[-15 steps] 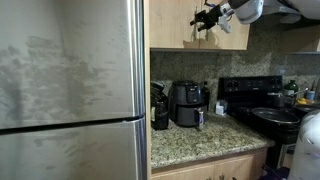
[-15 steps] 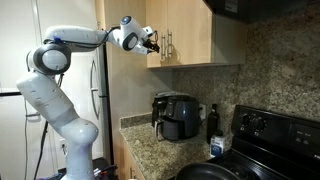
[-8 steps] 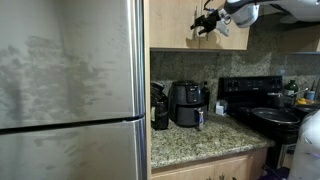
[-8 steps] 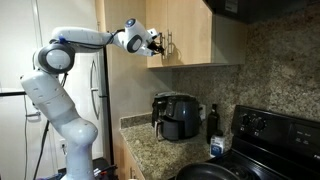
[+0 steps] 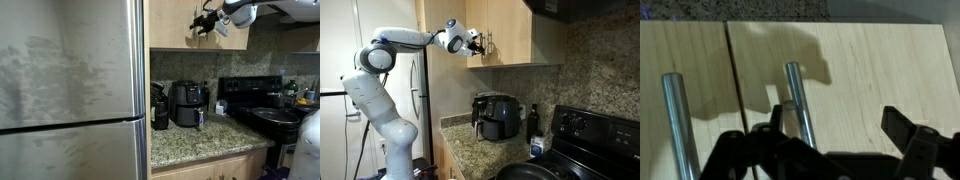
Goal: Open the left door of the cabinet above the air fryer
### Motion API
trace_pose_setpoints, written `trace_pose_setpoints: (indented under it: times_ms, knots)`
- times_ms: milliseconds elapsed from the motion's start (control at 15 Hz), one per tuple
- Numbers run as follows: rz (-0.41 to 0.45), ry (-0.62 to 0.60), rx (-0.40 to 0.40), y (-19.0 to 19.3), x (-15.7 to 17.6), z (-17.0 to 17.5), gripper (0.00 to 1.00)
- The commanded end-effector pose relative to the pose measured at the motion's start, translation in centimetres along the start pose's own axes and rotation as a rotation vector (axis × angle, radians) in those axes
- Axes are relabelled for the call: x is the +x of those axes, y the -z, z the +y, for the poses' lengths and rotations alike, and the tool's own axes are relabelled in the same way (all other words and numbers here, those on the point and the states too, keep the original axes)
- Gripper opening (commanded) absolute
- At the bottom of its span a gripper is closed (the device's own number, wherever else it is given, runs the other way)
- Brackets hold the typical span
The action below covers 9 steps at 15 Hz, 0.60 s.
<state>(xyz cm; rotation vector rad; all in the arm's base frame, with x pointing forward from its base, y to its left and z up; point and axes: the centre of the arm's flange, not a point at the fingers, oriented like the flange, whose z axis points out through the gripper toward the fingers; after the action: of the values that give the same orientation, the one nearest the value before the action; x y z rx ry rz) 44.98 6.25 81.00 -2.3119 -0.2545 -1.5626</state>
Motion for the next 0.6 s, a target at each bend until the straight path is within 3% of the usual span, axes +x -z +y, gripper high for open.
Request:
trace_pose_setpoints:
  times_ms: [0, 200, 267, 333, 533]
  knots:
    - [0.049, -0.011, 0.003, -2.2, 1.0, 0.2, 1.0]
    - [0.071, 0.001, -0.012, -3.4, 1.1, 0.2, 1.0]
    - [0.074, 0.007, -0.015, -3.2, 1.1, 0.2, 0.75]
    - [0.076, 0.005, -0.025, -3.1, 1.1, 0.4, 0.73]
    - [0.085, 0.004, -0.028, -2.3, 1.2, 0.8, 0.53]
